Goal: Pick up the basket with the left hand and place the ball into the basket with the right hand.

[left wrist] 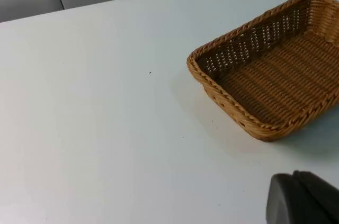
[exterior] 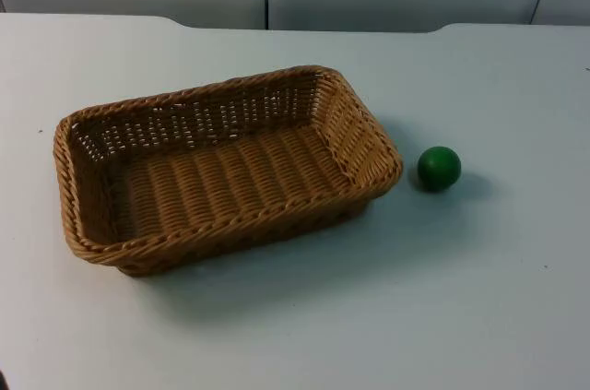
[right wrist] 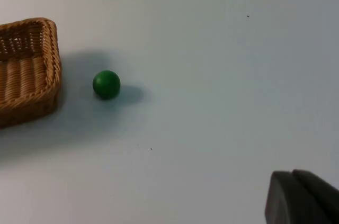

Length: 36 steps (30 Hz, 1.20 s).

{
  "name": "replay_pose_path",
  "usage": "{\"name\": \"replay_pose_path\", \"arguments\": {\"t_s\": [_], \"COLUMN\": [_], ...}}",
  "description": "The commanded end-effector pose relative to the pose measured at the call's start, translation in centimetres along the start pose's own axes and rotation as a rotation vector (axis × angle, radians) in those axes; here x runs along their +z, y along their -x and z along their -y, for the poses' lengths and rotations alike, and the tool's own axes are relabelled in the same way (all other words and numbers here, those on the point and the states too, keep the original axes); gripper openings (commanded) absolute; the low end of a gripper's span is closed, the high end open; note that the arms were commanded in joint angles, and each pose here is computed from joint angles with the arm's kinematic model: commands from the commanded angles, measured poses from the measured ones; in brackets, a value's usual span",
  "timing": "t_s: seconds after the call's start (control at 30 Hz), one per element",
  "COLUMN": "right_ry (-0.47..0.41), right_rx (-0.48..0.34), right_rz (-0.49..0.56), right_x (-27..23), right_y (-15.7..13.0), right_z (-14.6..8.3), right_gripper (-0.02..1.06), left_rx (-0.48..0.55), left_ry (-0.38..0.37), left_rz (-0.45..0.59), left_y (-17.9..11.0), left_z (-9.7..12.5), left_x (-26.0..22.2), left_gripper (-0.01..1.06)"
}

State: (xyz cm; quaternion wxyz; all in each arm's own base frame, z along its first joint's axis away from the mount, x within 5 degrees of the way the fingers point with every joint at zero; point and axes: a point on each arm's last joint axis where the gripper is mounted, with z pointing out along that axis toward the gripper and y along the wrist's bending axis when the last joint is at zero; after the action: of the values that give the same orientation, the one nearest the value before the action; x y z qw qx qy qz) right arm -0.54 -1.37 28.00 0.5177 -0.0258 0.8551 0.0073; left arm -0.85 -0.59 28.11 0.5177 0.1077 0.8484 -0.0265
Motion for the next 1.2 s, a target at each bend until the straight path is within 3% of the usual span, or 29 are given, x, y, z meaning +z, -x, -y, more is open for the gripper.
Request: {"name": "replay_pose_path", "arguments": {"t_s": [0.0,0.1,0.2,0.27,0.3,0.33,0.4,0.47,0.53,0.6,0.77,0.9,1.1,1.17], "right_ry": [0.0,0.0,0.0,0.0,0.0,0.0,0.0,0.0,0.0,0.0,0.0,-0.001,-0.001,-0.001], "right_rx": [-0.003,-0.003,-0.003,-0.003,-0.003,-0.003,-0.003,-0.003,-0.003,-0.003,-0.003,-0.001,-0.001,-0.001], "right_rz": [0.008,0.008,0.008,0.008,0.008,0.008,0.008,0.008,0.008,0.008,0.008,0.008,0.008,0.008], "right_x": [0.1,0.1,0.1,0.1,0.1,0.1,0.1,0.1,0.1,0.1,0.1,0.1,0.1,0.1], "right_y": [-0.1,-0.1,-0.1,-0.1,-0.1,-0.1,-0.1,-0.1,-0.1,-0.1,-0.1,-0.1,-0.1,-0.1], "right_z": [0.0,0.0,0.0,0.0,0.0,0.0,0.0,0.0,0.0,0.0,0.0,0.0,0.0,0.0], "right_gripper": [0.0,0.0,0.0,0.0,0.0,0.0,0.0,0.0,0.0,0.0,0.0,0.0,0.0,0.0], "left_rx": [-0.004,-0.038,-0.219,-0.342,-0.342,-0.424,-0.484,-0.489,-0.52,-0.538,-0.542,-0.582,-0.619,-0.62], "left_ry": [-0.009,-0.047,-0.242,-0.4,-0.4,-0.491,-0.541,-0.536,-0.505,-0.476,-0.401,-0.25,-0.222,-0.216], "left_rz": [0.008,0.03,0.128,0.069,0.069,0.011,-0.123,-0.179,-0.329,-0.414,-0.497,-0.595,-0.765,-0.777], "left_y": [-0.1,0.2,2.7,4.9,4.9,5.9,7.0,7.3,7.7,7.8,7.2,5.4,2.9,2.6], "left_z": [0.0,0.4,1.9,2.9,2.9,3.4,3.6,3.5,3.1,2.7,2.0,0.8,0.9,0.9], "left_x": [0.1,-0.1,-1.2,-0.4,-0.4,0.6,3.1,4.4,8.4,11.5,16.4,21.3,24.2,24.6], "left_gripper": [0.0,0.0,0.0,0.0,0.0,0.0,0.0,0.0,0.0,0.0,0.0,0.0,0.0,0.0]}}
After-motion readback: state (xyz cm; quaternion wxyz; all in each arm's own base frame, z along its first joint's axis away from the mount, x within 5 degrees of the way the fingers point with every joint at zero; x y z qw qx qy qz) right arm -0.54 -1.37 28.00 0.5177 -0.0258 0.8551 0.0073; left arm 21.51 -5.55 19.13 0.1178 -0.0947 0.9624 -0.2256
